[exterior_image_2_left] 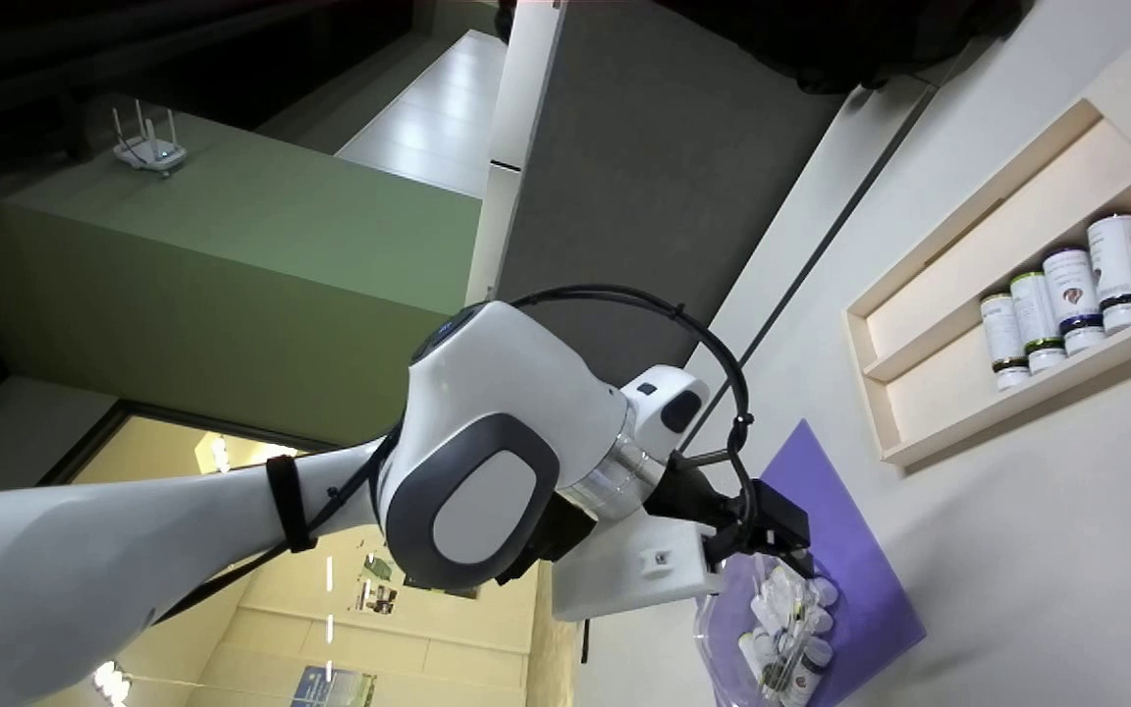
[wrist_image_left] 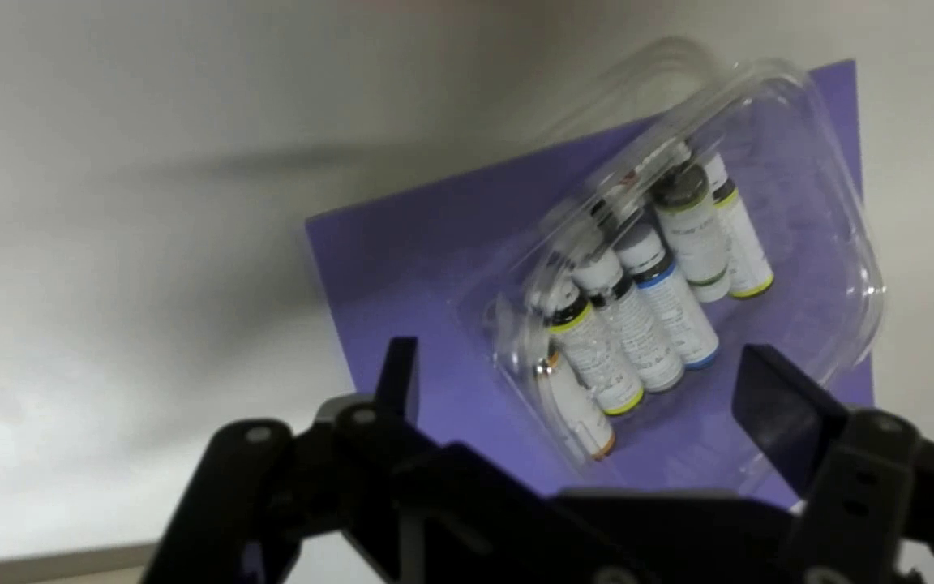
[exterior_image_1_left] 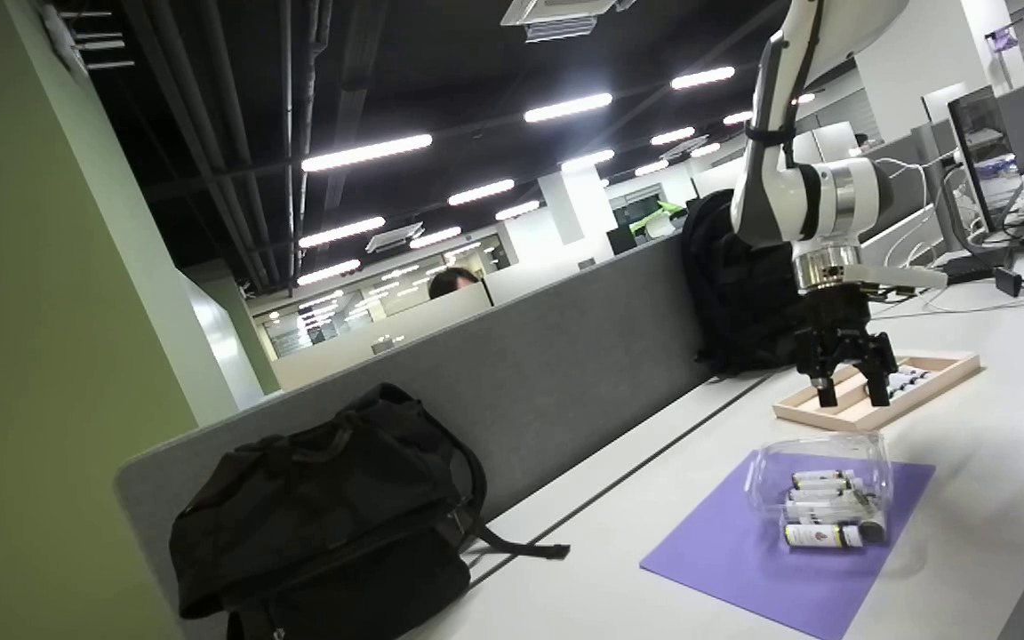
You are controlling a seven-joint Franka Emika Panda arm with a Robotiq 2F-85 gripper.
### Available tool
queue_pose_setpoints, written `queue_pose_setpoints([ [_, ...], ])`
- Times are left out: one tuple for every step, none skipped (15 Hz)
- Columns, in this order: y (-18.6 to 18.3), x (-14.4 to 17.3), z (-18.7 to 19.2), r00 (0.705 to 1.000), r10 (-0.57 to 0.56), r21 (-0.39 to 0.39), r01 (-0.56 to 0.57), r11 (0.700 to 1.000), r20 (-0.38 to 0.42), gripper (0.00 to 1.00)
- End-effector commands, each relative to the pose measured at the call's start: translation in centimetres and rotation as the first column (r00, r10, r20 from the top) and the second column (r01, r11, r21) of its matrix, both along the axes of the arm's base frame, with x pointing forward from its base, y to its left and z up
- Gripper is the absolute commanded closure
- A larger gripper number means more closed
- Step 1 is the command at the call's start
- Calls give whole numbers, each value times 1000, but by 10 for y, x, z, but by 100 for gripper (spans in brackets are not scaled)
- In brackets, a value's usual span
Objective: Open the lid of the clear bowl
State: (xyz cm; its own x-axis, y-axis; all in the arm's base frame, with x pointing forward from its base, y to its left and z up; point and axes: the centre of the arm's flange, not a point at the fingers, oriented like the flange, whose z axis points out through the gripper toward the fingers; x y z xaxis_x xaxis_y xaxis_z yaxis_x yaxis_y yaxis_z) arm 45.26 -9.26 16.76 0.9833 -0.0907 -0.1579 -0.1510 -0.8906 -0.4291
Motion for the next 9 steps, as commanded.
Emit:
queue_pose_setpoints([
  [-12, 4, -5, 990, 139, 106, -140, 984, 20, 0],
  [-14, 4, -6, 987, 161, 123, -162, 979, 15, 0],
  [-16, 3, -7, 986, 169, 130, -168, 977, 7, 0],
  [-20, 4, -10, 986, 164, 123, -164, 979, 11, 0],
  [-23, 5, -12, 987, 160, 122, -161, 979, 19, 0],
  [-27, 7, -15, 988, 151, 107, -154, 982, 35, 0],
  [-29, 10, -17, 988, 148, 102, -153, 983, 47, 0],
  [-30, 12, -20, 987, 149, 98, -154, 983, 58, 0],
  [-30, 14, -23, 986, 153, 98, -159, 982, 62, 0],
])
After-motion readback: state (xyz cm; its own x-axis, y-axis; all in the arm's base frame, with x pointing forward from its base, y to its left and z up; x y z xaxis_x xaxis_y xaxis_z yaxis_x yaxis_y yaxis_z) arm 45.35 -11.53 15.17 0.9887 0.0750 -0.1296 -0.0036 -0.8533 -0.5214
